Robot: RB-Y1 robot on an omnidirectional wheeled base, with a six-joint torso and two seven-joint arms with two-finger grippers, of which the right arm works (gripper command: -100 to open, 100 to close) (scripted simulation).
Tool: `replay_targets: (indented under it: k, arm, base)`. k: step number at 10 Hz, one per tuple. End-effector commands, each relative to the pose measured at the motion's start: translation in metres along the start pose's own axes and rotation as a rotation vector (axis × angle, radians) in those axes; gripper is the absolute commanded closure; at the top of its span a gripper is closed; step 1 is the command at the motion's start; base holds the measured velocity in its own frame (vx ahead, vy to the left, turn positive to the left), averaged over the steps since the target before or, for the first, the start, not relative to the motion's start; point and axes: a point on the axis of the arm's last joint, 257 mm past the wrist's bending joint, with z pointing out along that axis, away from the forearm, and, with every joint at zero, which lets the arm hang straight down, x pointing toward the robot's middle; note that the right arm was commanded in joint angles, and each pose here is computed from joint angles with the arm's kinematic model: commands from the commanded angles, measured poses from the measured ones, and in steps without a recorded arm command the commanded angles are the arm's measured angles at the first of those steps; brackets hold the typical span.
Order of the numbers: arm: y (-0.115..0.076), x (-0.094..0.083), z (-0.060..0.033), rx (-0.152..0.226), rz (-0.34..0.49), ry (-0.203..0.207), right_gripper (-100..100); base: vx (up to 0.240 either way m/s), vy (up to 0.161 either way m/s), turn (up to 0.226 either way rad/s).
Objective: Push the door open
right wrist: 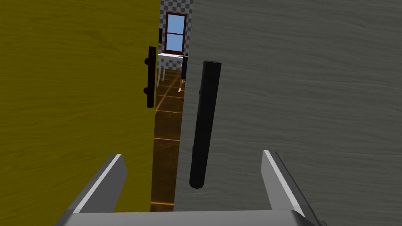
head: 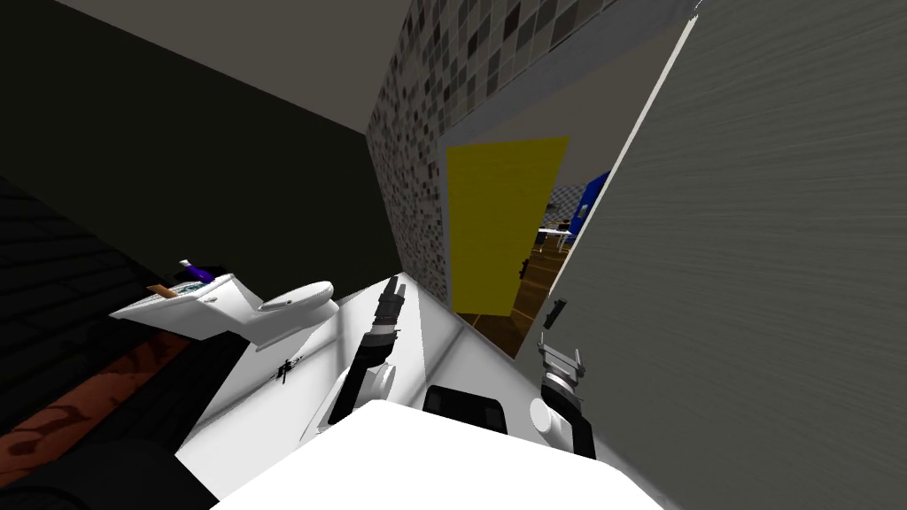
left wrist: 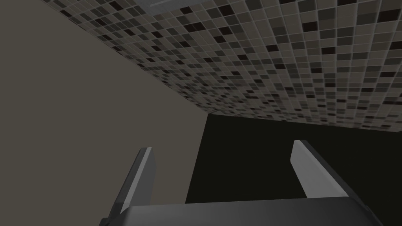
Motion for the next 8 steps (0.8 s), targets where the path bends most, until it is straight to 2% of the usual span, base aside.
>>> replay_targets:
  k: [1, 2, 3, 5, 8]
  arm:
    - [0.003, -0.017, -0.0055, -0.021, 0.042, -0.042, -100]
    - [0.005, -0.024, -0.0072, -0.029, 0.056, -0.057, -100]
    - [0.005, -0.024, -0.0072, -0.029, 0.056, -0.057, -100]
    - [0.007, -0.034, -0.0106, -0.043, 0.080, -0.082, -100]
    - [0.011, -0.056, -0.0185, -0.074, 0.126, -0.133, -100]
  base:
    - [0.027, -0.130, 0.198]
    - [0.031, -0.146, 0.210]
    - [0.032, -0.092, 0.038]
    - [0.029, -0.055, 0.069]
    - [0.023, -0.103, 0.131]
